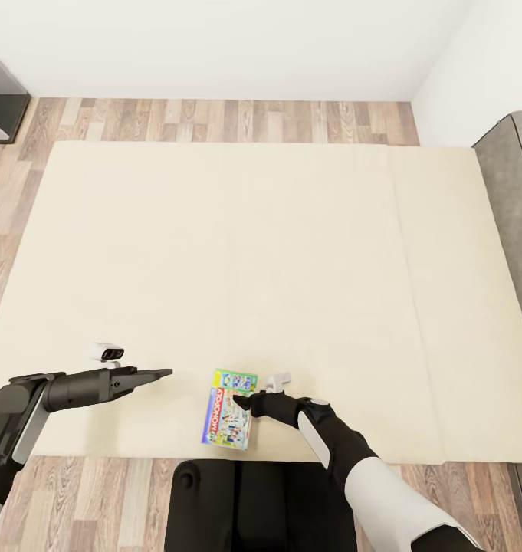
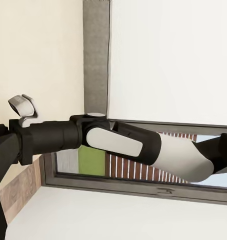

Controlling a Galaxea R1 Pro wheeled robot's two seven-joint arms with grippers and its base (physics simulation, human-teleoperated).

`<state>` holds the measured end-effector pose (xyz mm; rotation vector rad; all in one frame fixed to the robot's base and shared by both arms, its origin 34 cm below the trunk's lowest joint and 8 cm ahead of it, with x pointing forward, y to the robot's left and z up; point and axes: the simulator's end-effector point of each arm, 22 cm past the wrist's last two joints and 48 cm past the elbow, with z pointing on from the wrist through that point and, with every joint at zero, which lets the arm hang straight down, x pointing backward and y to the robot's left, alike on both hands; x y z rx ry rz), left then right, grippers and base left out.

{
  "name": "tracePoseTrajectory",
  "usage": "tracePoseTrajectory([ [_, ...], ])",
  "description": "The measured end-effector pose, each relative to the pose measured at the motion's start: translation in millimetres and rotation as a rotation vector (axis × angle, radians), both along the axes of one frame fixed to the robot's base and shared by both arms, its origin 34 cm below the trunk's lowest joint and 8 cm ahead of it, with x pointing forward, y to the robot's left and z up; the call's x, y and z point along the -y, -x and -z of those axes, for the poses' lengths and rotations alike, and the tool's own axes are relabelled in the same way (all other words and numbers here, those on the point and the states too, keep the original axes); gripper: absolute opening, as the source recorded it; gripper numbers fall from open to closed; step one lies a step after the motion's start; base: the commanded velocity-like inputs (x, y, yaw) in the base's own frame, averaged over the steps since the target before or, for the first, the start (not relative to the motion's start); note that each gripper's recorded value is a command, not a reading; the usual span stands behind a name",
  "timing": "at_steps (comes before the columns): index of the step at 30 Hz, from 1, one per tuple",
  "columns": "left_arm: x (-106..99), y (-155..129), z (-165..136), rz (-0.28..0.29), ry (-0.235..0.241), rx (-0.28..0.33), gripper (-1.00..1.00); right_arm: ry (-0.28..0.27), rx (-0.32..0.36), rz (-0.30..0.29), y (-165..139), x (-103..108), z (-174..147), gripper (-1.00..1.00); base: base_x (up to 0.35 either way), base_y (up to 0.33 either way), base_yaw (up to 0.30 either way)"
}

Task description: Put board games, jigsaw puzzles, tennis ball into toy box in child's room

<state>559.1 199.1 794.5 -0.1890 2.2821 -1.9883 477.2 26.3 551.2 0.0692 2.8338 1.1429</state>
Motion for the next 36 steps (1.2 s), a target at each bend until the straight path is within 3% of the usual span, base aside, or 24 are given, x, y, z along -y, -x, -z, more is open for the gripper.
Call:
tracePoseTrajectory([
  [36, -1.6, -0.6, 0.0, -0.003, -0.003, 0.001, 1.00, 0.001, -0.007, 0.003, 2.1, 0.9, 0.8, 1.00, 0.000, 0.010, 0.005],
])
